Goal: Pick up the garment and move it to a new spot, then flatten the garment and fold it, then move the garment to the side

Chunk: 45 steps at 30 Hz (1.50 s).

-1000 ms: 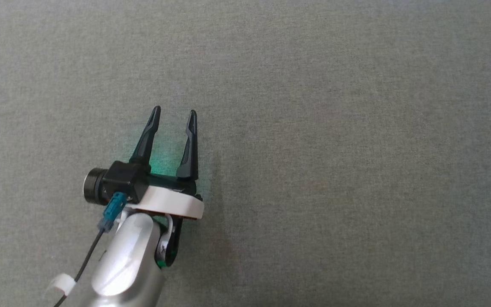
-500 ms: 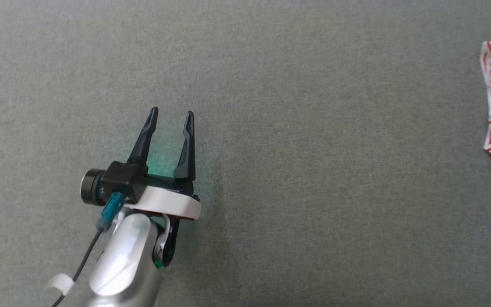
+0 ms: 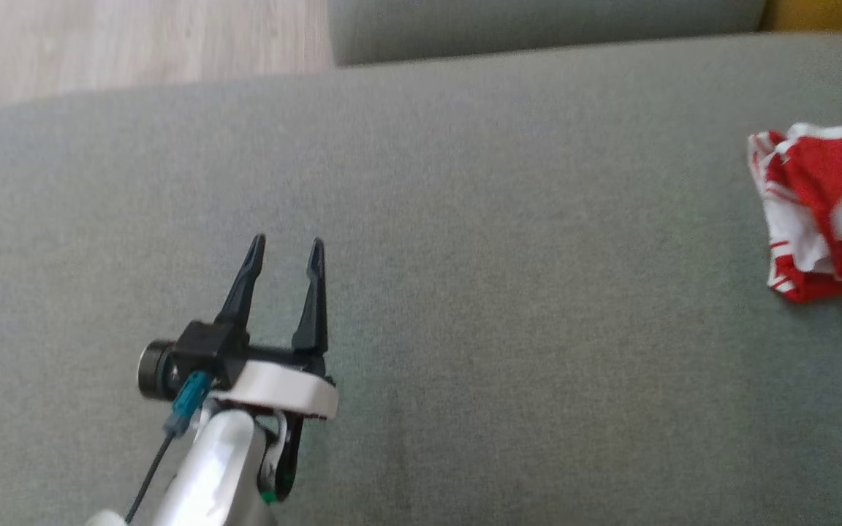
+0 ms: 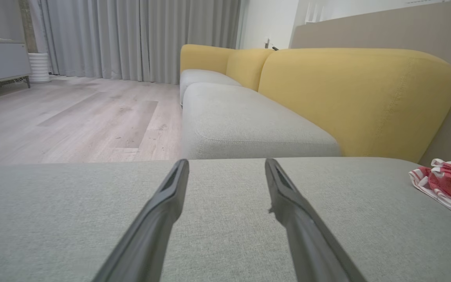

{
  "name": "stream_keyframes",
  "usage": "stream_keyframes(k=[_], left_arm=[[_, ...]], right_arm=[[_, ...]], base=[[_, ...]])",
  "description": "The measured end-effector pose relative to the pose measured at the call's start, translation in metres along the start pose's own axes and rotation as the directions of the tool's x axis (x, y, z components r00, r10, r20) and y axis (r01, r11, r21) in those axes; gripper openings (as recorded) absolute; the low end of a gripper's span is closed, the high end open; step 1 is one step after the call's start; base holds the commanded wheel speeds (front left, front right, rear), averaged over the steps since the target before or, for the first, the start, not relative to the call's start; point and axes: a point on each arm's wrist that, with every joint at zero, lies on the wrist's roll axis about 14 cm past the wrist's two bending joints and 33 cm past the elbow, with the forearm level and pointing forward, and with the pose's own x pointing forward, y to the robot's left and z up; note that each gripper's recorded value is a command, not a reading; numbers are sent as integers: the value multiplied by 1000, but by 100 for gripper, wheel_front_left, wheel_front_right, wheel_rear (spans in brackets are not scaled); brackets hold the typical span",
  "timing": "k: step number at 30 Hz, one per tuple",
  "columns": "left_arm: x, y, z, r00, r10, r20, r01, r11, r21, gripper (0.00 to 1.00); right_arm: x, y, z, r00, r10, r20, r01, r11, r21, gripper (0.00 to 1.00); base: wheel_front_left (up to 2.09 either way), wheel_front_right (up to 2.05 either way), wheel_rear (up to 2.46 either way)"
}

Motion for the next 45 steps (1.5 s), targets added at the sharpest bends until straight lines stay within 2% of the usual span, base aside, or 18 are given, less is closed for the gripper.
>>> stream_keyframes(k=[3, 4, 7, 13, 17, 23, 33, 45], left_arm=[[-10, 2, 12, 999, 20, 33, -20, 1000, -5, 100], [-10, 2, 12, 999, 20, 33, -20, 1000, -5, 100], [-20, 2, 23, 998, 28, 64, -27, 1000, -13, 100], [-36, 6, 30, 994, 56, 91, -52, 998, -38, 100], [-44, 10, 25, 994, 76, 78, -72, 996, -49, 100], [-51, 14, 17, 994, 95, 58, -91, 994, -58, 100], [-51, 18, 18, 992, 111, 60, -107, 992, -70, 100], [-52, 28, 12, 988, 149, 38, -143, 981, -131, 100]], right_arm=[[-15, 25, 38, 988, 7, 152, -25, 993, 118, 100], [-15, 25, 38, 988, 7, 152, -25, 993, 118, 100], [-37, 51, 50, 973, 21, 230, -71, 975, 209, 100], [-78, 105, 14, 978, 62, 200, -130, 929, 346, 100], [-95, 121, -14, 986, 85, 140, -134, 913, 386, 100], [-111, 132, -39, 991, 107, 77, -130, 900, 417, 100], [-110, 135, -30, 988, 113, 106, -147, 896, 418, 100], [-110, 135, -26, 987, 111, 121, -152, 892, 425, 100]], base=[[0, 0, 0], [0, 0, 0], [0, 0, 0], [0, 0, 0], [0, 0, 0], [0, 0, 0], [0, 0, 0], [0, 0, 0]])
